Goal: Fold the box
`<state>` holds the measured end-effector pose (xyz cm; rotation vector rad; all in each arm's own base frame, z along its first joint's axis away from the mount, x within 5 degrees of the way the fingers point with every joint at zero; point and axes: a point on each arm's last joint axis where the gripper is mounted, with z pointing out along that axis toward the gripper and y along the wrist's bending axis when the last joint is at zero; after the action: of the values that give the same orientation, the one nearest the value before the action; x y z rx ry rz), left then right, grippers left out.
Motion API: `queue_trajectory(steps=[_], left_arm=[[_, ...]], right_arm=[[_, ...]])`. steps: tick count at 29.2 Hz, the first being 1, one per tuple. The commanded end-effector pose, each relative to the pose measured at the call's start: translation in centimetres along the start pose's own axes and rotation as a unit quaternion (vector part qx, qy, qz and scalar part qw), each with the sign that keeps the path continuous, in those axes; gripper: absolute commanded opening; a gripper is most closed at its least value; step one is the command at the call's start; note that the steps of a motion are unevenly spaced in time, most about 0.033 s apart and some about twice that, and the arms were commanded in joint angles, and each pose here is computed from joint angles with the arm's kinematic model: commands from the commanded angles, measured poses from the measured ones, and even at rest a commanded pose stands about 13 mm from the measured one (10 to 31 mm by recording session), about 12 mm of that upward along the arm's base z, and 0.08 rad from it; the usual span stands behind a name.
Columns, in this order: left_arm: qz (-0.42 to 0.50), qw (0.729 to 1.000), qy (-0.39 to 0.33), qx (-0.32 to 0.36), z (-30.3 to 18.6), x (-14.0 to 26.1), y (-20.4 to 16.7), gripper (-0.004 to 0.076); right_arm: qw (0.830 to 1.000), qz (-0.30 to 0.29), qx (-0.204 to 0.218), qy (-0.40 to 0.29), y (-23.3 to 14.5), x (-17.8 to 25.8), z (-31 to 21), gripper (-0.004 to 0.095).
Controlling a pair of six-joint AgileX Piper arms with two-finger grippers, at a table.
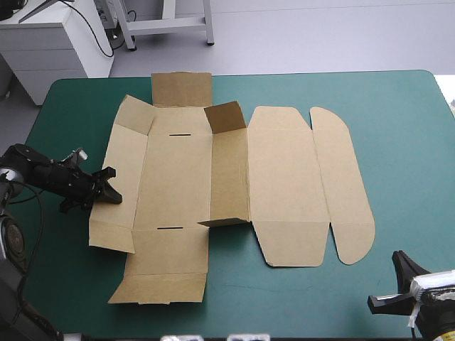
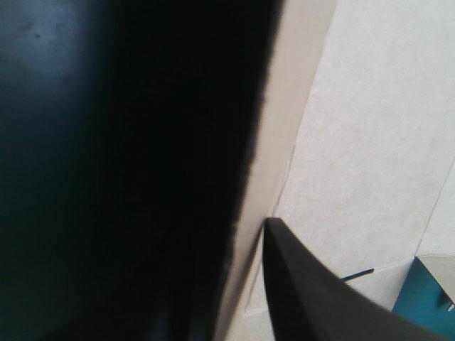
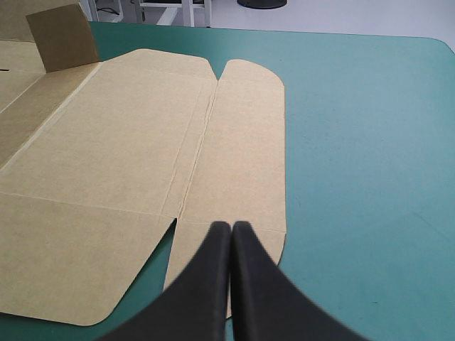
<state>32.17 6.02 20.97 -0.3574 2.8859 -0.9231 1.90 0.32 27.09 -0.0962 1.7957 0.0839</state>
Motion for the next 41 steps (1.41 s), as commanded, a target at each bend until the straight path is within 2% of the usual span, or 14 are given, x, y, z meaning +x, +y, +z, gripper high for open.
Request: queue_trajectory(steps=[1,3,7,13,16,19,27,30,37,40,41], left_arm=[[-0.005,0.999,0.027,0.042,-0.7,1.3,-1.6,0.004],[-0.02,0.998,0.042,0.046,0.0,1.9,-1.3,-0.0005],[-0.035,0.996,0.058,0.052,0.7,2.7,-0.9,-0.0006],[-0.014,0.998,0.032,0.06,-0.4,2.6,-1.9,-0.0008],[0.019,0.999,0.02,0.033,-1.6,2.5,-2.7,-0.0008],[0.091,0.995,0.014,-0.028,-2.8,2.2,-4.6,-0.0008],[0.264,0.955,-0.023,-0.129,-5.1,1.9,-11.8,-0.0008],[0.319,0.931,-0.032,-0.175,-5.6,1.8,-13.6,-0.0008],[0.475,0.834,-0.013,-0.281,-5.7,2.0,-16.3,-0.0008],[0.541,0.781,0.002,-0.313,-5.2,2.2,-17.1,-0.0008],[0.594,0.734,-0.002,-0.33,-4.7,2.2,-18.1,-0.0008]], right_arm=[[0.998,-0.009,0.004,-0.06,-0.1,-1.3,-0.9,-0.002],[0.998,-0.009,0.004,-0.06,-0.1,-1.3,-0.9,-0.002],[0.998,-0.009,0.004,-0.06,-0.1,-1.3,-0.9,-0.002],[0.998,-0.009,0.004,-0.06,-0.1,-1.3,-0.9,-0.002],[0.998,-0.009,0.004,-0.06,-0.1,-1.3,-0.9,-0.002],[0.998,-0.009,0.004,-0.06,-0.1,-1.3,-0.9,-0.002],[0.998,-0.009,0.004,-0.06,-0.1,-1.3,-0.9,-0.002],[0.998,-0.009,0.004,-0.06,-0.1,-1.3,-0.9,-0.002],[0.998,-0.009,0.004,-0.06,-0.1,-1.3,-0.9,-0.002],[0.998,-0.009,0.004,-0.06,-0.1,-1.3,-0.9,-0.002],[0.998,-0.009,0.004,-0.06,-0.1,-1.3,-0.9,-0.002]])
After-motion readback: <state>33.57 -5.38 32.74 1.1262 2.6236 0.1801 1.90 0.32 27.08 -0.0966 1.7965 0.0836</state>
